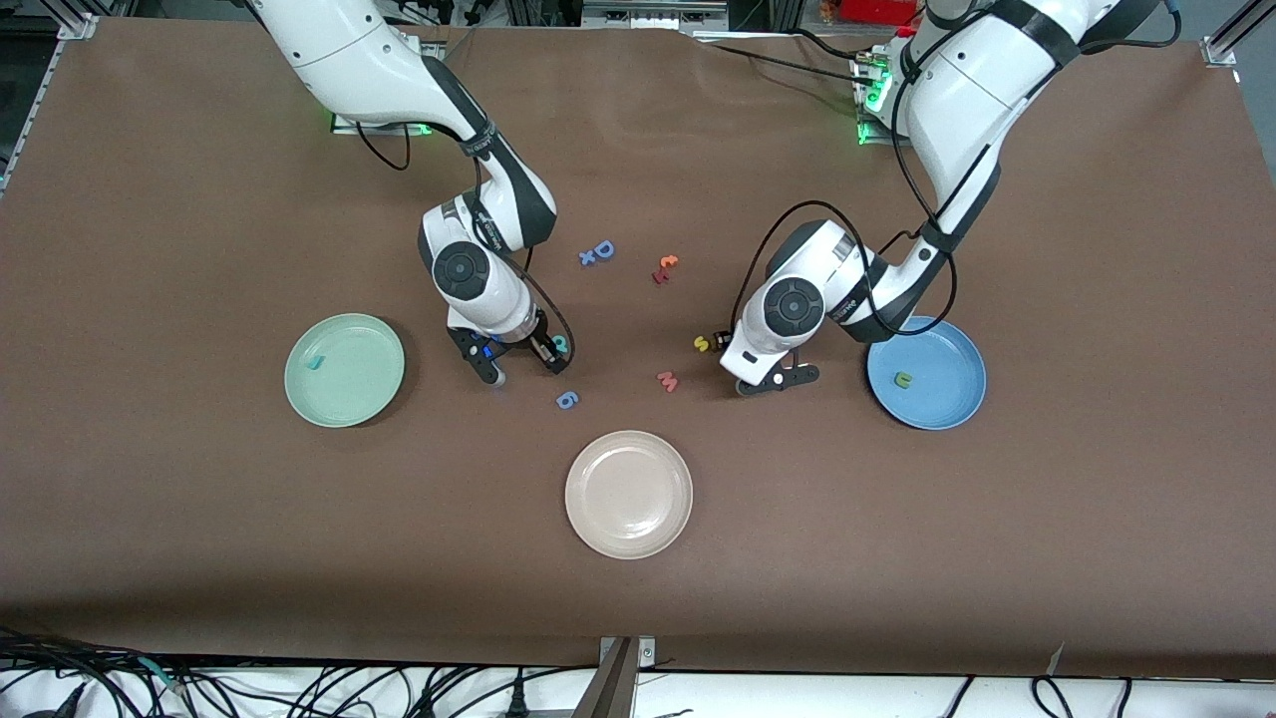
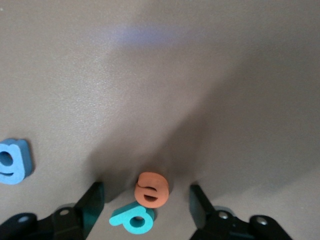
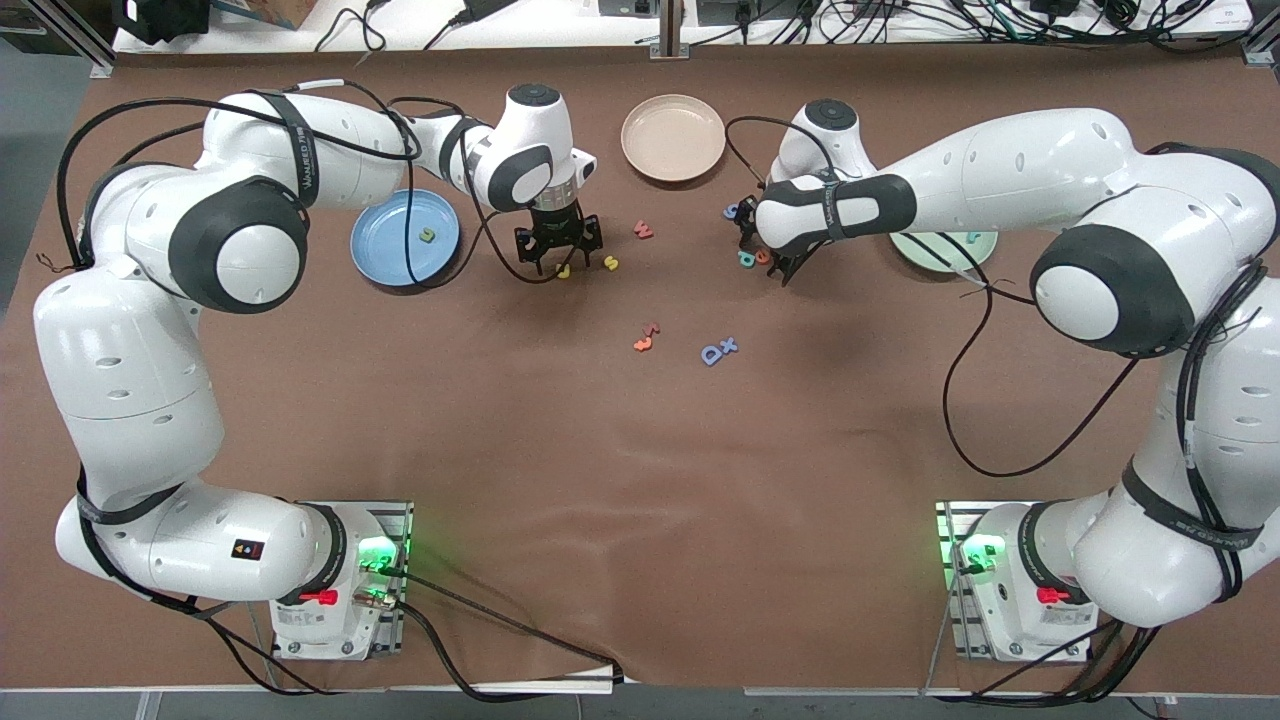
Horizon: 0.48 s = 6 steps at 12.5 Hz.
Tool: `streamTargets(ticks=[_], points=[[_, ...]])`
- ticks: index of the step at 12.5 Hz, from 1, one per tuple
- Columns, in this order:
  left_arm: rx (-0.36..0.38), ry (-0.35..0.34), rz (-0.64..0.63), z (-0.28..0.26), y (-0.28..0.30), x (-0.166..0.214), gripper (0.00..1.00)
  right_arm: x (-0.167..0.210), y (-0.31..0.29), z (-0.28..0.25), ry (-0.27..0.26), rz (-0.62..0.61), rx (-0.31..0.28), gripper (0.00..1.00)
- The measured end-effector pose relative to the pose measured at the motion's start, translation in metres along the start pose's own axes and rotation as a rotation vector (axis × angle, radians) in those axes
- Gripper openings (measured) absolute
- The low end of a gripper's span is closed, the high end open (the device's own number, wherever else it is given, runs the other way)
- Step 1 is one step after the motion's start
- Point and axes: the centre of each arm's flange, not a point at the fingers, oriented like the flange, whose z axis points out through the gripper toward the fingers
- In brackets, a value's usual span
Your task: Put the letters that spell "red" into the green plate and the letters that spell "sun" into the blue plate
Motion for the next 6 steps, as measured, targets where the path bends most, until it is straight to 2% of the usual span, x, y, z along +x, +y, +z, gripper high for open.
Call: streamTargets(ticks=[1,2,4,5,6], points=[[-0.003,0.003,0.001,-0.0010,0.0008,0.0001,0.72,-0.0001,-0.0010,-0.0013,0.000,-0.001,0.003,0.56],[-0.009,0.006,0.003,-0.0034,0.0031,-0.0003,0.59,0.0003,-0.0012,-0.0016,0.001,-0.002,0.004,0.52],[-0.013,0.009,0.006,-0.0053,0.0051,-0.0011,0.33,0.0012,-0.0009,-0.0014,0.002,-0.020,0.003,0.54],[-0.013,0.009,0.006,-0.0055,0.0053,-0.0012,0.27,0.0015,-0.0009,-0.0015,0.002,-0.029,0.003,0.53],[-0.013,0.009,0.006,-0.0056,0.0053,-0.0012,0.26,0.0018,-0.0009,-0.0015,0.002,-0.033,0.003,0.52]])
